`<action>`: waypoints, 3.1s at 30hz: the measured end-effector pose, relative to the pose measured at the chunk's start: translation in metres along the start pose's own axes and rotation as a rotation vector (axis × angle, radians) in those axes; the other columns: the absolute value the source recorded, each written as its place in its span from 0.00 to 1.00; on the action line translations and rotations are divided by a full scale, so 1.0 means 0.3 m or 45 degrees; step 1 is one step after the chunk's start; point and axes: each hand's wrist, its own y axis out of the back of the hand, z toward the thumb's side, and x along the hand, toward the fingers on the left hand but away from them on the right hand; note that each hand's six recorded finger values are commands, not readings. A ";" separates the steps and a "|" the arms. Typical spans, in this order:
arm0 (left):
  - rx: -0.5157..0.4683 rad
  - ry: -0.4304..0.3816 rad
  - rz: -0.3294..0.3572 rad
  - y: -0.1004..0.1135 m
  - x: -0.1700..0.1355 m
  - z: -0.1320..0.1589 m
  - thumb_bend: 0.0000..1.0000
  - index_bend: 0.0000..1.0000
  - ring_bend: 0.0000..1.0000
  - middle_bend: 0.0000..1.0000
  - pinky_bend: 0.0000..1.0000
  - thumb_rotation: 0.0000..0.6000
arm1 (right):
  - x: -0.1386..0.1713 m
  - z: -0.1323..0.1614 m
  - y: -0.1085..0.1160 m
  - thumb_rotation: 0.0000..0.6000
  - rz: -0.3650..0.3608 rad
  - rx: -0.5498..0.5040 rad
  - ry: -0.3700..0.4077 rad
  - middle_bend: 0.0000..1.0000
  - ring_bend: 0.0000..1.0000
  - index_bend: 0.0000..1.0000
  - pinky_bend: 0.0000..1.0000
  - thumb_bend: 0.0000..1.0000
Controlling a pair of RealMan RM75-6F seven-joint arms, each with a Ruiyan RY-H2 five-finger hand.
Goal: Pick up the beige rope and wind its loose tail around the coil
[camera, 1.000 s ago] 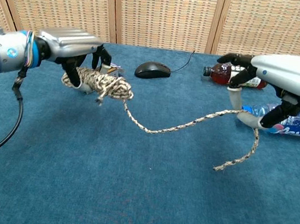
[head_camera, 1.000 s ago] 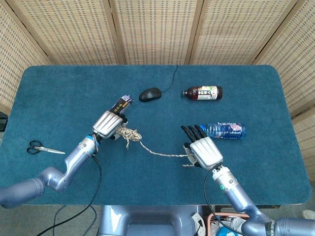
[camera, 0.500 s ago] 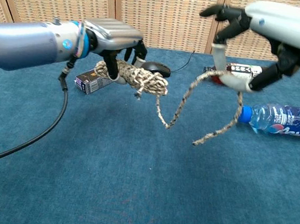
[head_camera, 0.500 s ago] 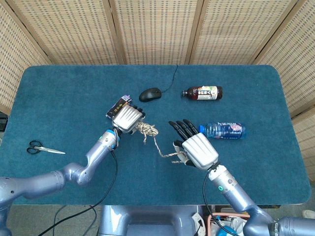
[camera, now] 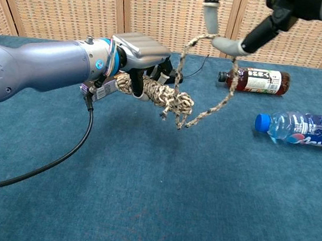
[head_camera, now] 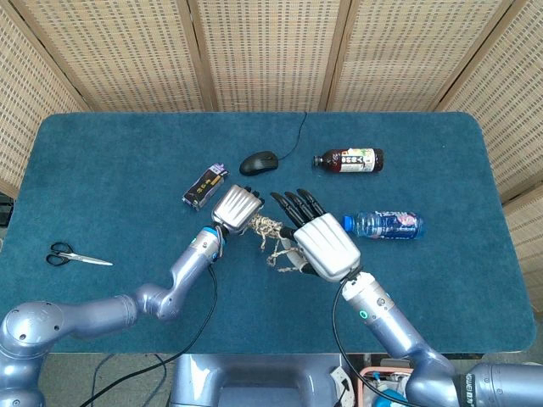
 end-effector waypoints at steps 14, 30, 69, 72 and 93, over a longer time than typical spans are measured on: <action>0.020 0.011 -0.031 -0.019 0.013 0.063 0.32 0.60 0.41 0.46 0.54 1.00 | -0.142 0.088 0.044 1.00 -0.014 -0.075 0.010 0.00 0.00 0.68 0.02 0.45; -0.008 -0.038 -0.031 -0.025 -0.004 0.096 0.32 0.61 0.41 0.46 0.54 1.00 | -0.266 0.018 0.044 1.00 -0.040 -0.013 -0.088 0.00 0.00 0.68 0.02 0.46; -0.221 -0.288 0.090 0.037 -0.191 -0.010 0.32 0.62 0.42 0.48 0.54 1.00 | -0.409 -0.375 -0.026 1.00 0.078 -0.068 -0.444 0.00 0.00 0.69 0.02 0.45; -0.294 -0.286 0.082 0.046 -0.191 -0.024 0.32 0.62 0.42 0.48 0.54 1.00 | -0.403 -0.390 -0.047 1.00 0.103 -0.100 -0.447 0.00 0.00 0.69 0.02 0.45; -0.602 -0.166 0.137 0.149 -0.153 -0.143 0.32 0.64 0.44 0.51 0.57 1.00 | -0.302 -0.480 -0.168 1.00 0.217 -0.096 -0.434 0.00 0.00 0.69 0.02 0.45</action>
